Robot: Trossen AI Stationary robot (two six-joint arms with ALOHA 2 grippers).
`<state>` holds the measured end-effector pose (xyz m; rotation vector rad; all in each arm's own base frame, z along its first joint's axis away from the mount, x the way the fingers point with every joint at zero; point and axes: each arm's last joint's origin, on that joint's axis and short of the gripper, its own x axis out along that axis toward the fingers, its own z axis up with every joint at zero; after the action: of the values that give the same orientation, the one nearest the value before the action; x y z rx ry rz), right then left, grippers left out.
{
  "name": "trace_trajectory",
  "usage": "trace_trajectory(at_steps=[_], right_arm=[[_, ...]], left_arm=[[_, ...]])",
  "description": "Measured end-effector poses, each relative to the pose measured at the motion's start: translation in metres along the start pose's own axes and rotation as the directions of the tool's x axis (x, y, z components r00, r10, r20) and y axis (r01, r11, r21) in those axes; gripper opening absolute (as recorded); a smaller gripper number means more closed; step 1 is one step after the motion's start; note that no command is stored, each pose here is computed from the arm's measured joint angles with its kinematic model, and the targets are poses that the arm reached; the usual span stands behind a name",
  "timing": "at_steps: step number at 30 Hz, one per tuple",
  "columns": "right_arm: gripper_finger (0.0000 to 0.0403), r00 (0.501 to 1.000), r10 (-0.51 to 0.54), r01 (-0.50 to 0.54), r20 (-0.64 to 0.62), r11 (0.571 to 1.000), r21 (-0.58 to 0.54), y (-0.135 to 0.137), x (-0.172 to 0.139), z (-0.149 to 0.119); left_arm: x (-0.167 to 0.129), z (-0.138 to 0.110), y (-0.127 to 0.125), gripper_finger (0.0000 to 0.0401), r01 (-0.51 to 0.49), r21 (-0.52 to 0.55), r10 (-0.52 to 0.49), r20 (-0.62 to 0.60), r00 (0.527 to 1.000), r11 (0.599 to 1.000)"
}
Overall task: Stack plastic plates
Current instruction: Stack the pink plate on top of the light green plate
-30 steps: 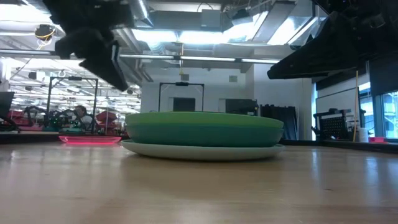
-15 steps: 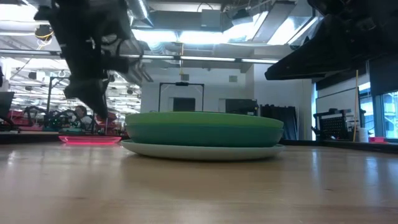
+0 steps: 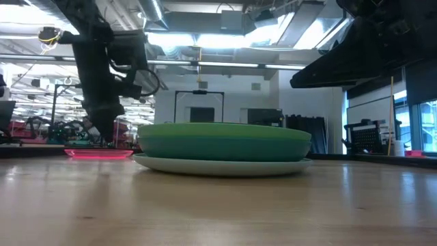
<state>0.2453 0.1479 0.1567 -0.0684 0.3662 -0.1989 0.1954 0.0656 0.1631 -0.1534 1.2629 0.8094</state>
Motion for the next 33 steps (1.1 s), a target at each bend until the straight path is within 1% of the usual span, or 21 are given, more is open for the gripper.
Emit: trace_trajectory(at_steps=[6,12,19,23,27,33], right_arm=[[0.015,1.0,0.0,0.0,-0.001,1.0,-0.001,0.0,0.0,0.0],[0.015,1.0,0.0,0.0,-0.002,1.0,-0.002,0.0,0.0,0.0],[0.015,1.0,-0.002,0.002,-0.007,1.0,-0.007,0.0,0.0,-0.001],[0.015,1.0,-0.001,0.001,-0.007,1.0,-0.007,0.0,0.0,-0.001],[0.015,1.0,-0.002,0.002,-0.008,1.0,-0.005,0.0,0.0,-0.001],[0.015,1.0,-0.002,0.002,-0.011,1.0,-0.007,0.0,0.0,-0.001]], left_arm=[[0.009,0.005,0.01,0.0081,0.024,-0.012,-0.024,-0.026,0.999,1.0],[0.02,0.01,0.017,0.0081,0.013,-0.002,-0.013,-0.039,0.999,1.0],[0.032,0.01,0.019,0.0081,-0.003,0.007,0.004,-0.09,0.996,1.0],[0.04,0.011,0.019,0.0081,-0.02,0.009,0.021,-0.118,0.993,1.0],[0.049,0.01,0.021,0.0081,-0.075,0.03,0.079,-0.148,0.986,0.997],[0.055,0.01,0.023,0.0079,-0.082,0.037,0.088,-0.171,0.981,0.996]])
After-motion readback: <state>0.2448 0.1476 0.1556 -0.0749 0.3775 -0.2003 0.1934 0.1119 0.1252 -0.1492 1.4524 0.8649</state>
